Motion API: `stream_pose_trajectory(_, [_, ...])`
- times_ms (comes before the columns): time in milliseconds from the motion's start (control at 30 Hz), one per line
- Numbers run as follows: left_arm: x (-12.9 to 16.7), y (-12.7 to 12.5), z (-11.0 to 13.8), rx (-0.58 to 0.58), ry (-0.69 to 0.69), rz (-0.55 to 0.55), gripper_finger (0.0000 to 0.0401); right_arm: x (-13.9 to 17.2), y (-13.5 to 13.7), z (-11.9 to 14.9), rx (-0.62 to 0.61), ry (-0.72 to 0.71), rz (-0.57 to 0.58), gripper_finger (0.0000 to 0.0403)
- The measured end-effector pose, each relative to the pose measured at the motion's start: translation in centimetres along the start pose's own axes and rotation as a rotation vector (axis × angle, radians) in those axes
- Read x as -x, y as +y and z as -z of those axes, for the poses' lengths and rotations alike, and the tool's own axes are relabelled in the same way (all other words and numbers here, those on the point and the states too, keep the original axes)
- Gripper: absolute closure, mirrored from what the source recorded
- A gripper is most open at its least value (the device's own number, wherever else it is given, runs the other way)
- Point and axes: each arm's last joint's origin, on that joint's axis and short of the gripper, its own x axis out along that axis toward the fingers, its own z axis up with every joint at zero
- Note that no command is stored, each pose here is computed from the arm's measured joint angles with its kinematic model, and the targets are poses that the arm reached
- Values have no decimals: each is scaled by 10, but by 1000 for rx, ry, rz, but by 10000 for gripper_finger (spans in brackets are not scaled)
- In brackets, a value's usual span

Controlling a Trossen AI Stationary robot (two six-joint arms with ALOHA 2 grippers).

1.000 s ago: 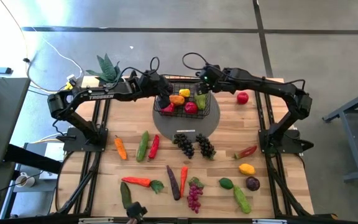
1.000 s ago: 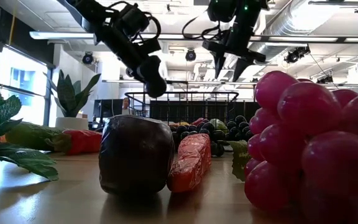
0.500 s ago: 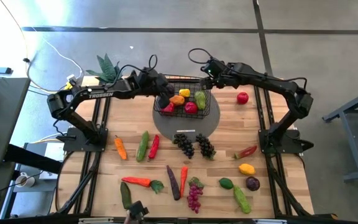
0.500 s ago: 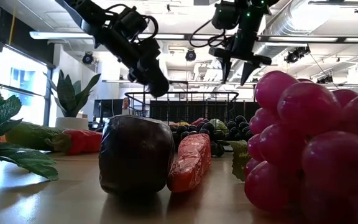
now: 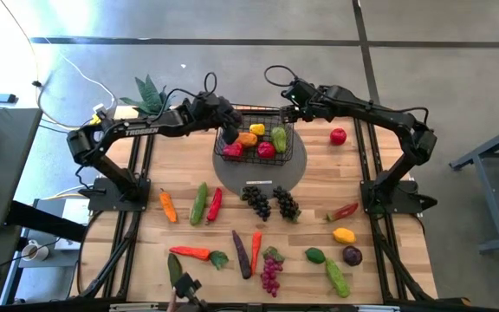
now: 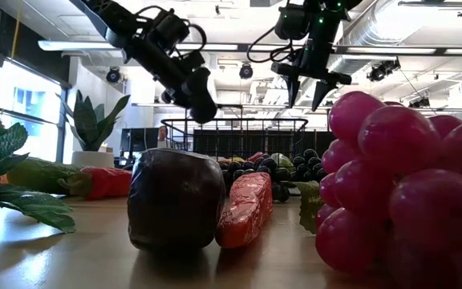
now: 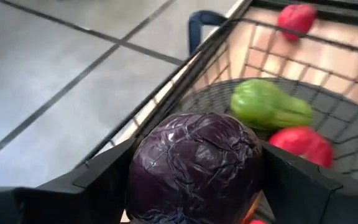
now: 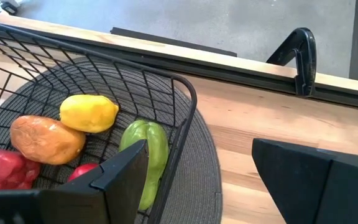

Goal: Build produce basket
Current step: Put the purple plum into the wire basket

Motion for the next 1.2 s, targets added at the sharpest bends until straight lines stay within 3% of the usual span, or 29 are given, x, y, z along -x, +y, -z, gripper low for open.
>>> stream_pose_trajectory(667, [-18,2,16,122,91,7,100,0,0,0,-11,-3,-3,132])
stream_pose_trajectory(1200, [-17,4,17,102,104,-56,101,0,1,0,-12,-5,-4,132])
